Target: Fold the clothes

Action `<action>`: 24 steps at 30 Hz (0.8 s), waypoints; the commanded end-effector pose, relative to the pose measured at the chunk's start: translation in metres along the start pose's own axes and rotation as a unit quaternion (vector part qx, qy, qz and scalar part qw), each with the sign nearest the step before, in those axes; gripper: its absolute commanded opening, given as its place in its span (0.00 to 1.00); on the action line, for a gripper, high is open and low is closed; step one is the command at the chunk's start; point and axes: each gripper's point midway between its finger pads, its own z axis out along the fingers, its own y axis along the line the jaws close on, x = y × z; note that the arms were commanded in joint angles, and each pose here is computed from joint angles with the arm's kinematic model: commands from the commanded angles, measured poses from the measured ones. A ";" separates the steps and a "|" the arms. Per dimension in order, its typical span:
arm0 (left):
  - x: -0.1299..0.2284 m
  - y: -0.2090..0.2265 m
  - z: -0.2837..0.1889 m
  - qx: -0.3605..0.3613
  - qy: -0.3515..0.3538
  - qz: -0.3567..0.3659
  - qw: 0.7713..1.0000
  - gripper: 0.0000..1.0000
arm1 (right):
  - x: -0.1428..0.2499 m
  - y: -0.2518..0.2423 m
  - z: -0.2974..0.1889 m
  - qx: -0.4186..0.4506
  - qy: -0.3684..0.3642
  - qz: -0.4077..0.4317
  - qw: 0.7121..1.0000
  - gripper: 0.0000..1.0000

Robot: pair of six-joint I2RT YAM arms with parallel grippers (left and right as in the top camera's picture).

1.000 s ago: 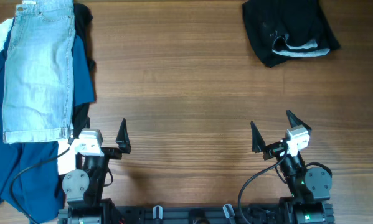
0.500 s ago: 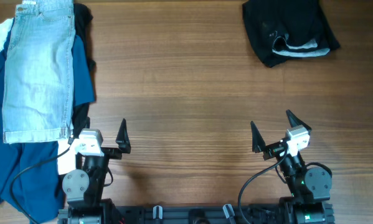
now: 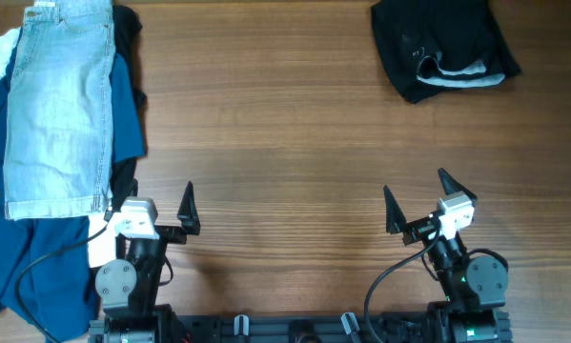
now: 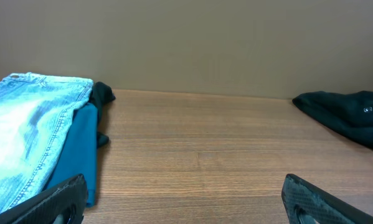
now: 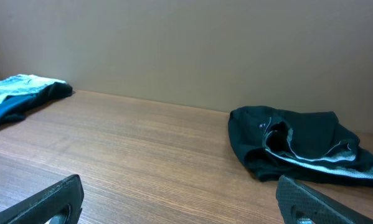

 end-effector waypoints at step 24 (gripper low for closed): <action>-0.008 -0.009 0.000 0.024 -0.019 0.001 1.000 1.00 | -0.039 -0.013 -0.004 0.038 -0.080 -0.011 0.996 1.00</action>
